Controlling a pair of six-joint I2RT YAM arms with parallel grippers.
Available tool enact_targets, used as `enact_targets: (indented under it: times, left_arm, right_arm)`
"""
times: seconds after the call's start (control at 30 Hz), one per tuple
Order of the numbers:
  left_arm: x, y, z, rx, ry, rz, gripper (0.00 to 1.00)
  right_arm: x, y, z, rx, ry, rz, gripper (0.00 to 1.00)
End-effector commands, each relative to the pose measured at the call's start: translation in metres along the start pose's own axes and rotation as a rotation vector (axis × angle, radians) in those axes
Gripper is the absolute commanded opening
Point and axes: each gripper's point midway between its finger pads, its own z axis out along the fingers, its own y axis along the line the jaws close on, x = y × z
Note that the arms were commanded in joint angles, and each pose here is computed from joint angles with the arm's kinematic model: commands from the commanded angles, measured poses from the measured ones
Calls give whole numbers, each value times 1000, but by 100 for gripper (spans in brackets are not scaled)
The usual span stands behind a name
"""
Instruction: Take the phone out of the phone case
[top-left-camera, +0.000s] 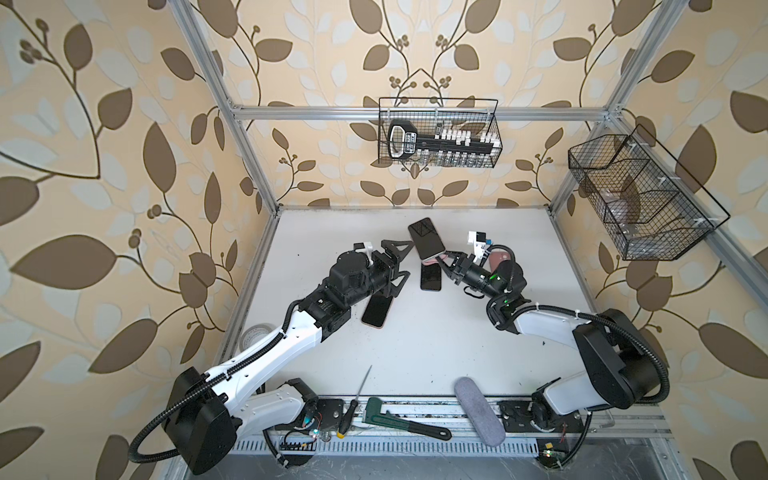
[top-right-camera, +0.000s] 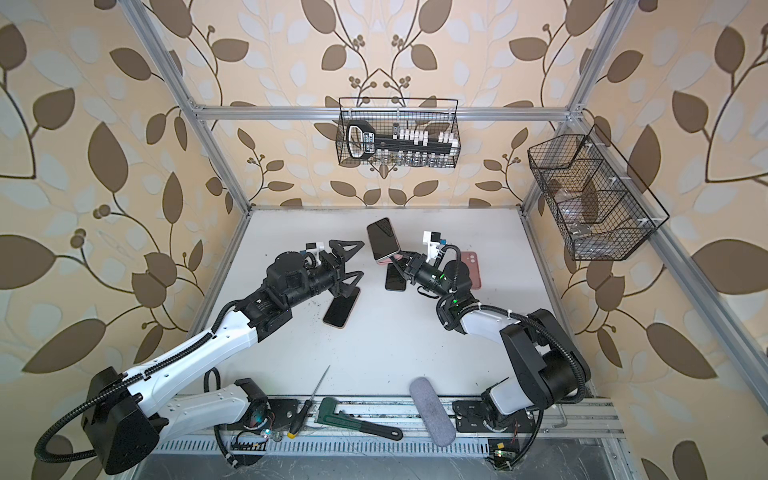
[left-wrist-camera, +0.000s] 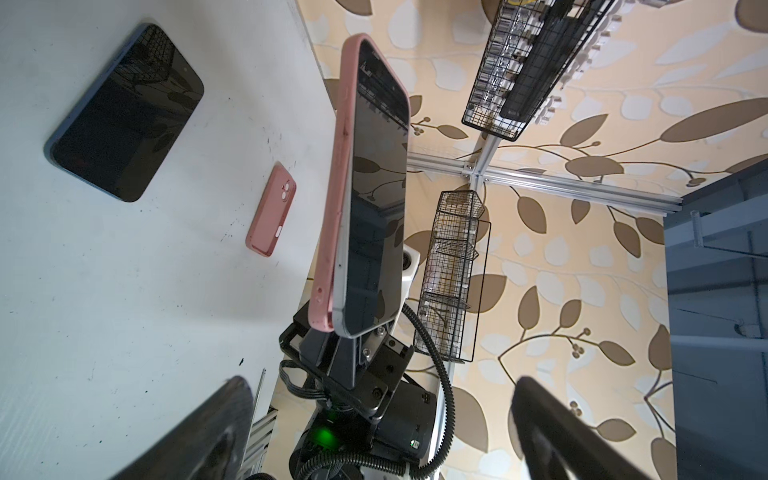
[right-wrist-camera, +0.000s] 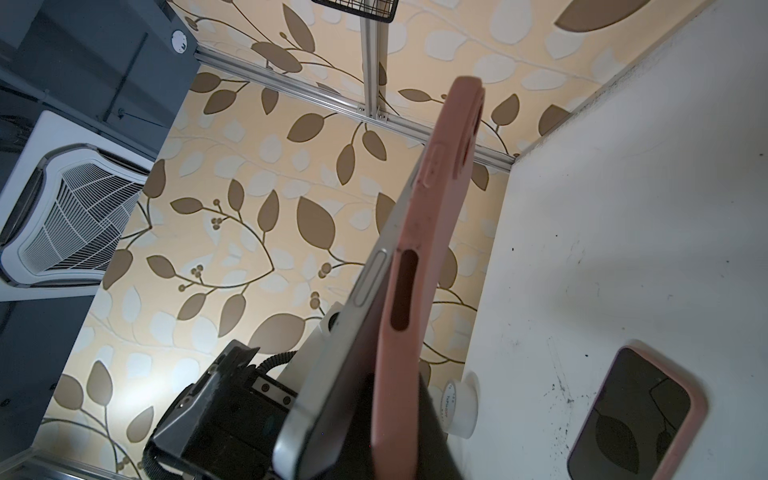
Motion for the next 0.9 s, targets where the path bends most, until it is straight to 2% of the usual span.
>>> enact_targets:
  times: [0.0, 0.87]
  left_arm:
    - [2, -19, -2, 67, -14, -4, 99]
    - [15, -34, 23, 146, 37, -30, 99]
  right_arm:
    - [-10, 27, 5, -90, -42, -60, 0]
    - [-3, 27, 2, -72, -67, -83, 0]
